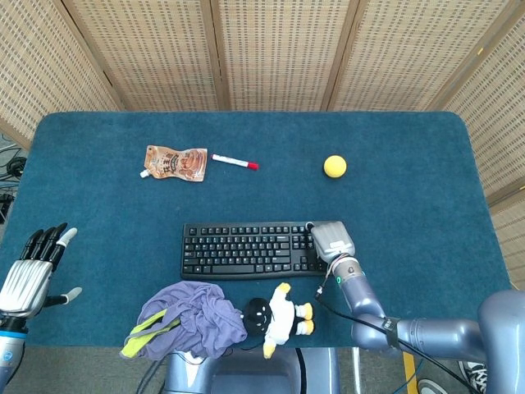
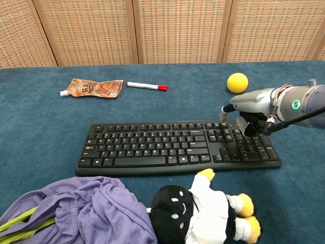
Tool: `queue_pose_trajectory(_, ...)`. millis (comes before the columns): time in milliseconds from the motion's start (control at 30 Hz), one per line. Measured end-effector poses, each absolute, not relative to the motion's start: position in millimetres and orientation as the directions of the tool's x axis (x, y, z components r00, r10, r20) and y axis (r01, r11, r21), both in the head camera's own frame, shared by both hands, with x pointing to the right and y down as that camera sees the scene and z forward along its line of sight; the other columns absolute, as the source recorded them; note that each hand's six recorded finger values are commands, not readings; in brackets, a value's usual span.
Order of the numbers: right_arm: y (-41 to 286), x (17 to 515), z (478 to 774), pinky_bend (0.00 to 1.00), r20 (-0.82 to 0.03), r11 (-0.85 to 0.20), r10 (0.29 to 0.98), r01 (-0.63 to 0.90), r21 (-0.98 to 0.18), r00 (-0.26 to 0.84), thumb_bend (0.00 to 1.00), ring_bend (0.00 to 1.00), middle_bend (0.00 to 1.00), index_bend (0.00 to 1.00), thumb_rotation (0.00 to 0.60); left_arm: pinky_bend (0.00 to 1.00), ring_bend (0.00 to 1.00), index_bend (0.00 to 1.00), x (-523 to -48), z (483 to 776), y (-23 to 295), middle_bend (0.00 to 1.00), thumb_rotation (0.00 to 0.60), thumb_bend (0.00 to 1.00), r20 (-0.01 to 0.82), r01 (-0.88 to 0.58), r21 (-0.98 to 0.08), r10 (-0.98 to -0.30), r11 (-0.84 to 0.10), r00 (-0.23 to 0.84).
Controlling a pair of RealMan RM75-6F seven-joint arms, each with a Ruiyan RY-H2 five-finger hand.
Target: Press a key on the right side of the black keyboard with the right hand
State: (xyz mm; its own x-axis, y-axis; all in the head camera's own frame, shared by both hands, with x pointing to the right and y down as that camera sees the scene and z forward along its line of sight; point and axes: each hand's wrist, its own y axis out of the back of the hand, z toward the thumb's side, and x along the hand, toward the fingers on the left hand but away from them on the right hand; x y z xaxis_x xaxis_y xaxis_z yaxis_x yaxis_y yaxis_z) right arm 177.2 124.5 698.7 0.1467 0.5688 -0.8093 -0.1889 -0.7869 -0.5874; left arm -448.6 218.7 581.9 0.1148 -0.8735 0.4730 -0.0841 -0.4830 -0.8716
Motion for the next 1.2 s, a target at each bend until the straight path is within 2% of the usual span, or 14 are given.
queue_pose_trajectory(1200, 133.1, 164.1, 710.1, 0.5, -0.826, -0.802, 0.541, -0.196, -0.564, 0.16, 0.97, 0.66, 0.75, 0.18, 0.6, 0.0, 0.0, 0.0, -448.4, 583.9, 218.5, 0.0, 0.6, 0.04, 0.48, -0.084, -0.867, -0.869, -0.491, 0.118)
